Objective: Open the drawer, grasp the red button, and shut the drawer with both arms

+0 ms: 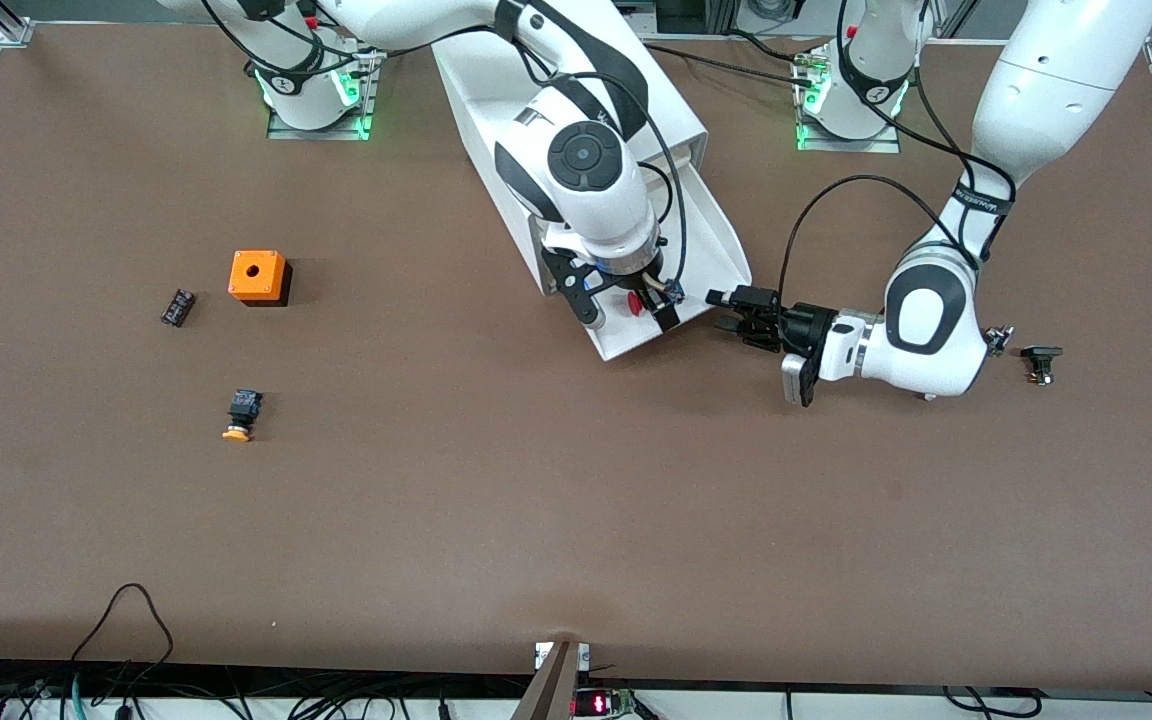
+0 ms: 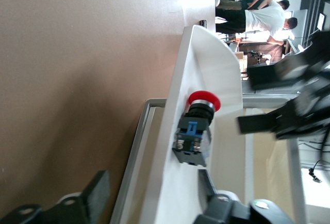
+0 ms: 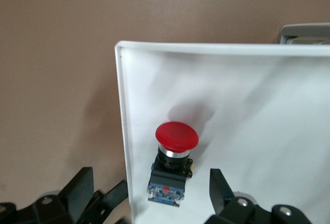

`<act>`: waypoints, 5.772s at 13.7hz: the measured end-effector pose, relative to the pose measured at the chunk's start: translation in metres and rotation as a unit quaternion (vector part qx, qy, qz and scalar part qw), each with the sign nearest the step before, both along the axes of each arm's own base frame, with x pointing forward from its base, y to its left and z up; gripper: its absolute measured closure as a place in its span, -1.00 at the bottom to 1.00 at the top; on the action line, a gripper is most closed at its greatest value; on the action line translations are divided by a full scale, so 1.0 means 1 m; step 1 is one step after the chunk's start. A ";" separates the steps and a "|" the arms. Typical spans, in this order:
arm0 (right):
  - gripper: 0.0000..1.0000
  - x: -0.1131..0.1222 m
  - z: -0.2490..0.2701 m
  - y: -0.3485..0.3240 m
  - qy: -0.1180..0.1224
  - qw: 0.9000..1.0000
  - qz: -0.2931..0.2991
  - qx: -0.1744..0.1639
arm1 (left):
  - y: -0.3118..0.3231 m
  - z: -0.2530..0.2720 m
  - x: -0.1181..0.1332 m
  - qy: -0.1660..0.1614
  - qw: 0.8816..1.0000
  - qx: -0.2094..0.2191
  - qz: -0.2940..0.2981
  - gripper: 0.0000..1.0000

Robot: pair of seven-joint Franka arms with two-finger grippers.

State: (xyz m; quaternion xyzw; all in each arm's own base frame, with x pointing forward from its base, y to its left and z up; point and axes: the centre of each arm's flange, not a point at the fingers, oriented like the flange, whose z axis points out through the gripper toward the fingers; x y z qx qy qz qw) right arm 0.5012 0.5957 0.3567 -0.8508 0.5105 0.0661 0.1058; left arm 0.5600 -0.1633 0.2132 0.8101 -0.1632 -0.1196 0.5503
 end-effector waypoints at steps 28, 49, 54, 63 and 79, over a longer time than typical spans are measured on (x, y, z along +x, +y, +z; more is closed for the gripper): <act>0.15 0.104 0.108 -0.140 -0.021 0.978 0.207 -0.026 | 0.014 0.307 0.069 -0.088 0.813 0.575 0.027 -1.00; 0.15 0.201 -0.057 -0.499 -0.017 0.819 0.573 -0.033 | -0.142 0.094 -0.006 0.046 0.772 0.529 0.349 -0.99; 0.15 0.179 -0.107 -0.524 -0.018 0.823 0.566 -0.032 | -0.179 0.085 -0.036 0.036 0.748 0.551 0.370 -0.99; 0.15 0.162 -0.149 -0.545 -0.011 0.842 0.539 -0.016 | -0.247 0.082 -0.106 0.054 0.747 0.569 0.339 -0.99; -1.00 0.166 0.011 -0.576 -0.055 0.841 0.535 -0.054 | -0.289 0.083 -0.167 0.061 0.757 0.585 0.287 -0.99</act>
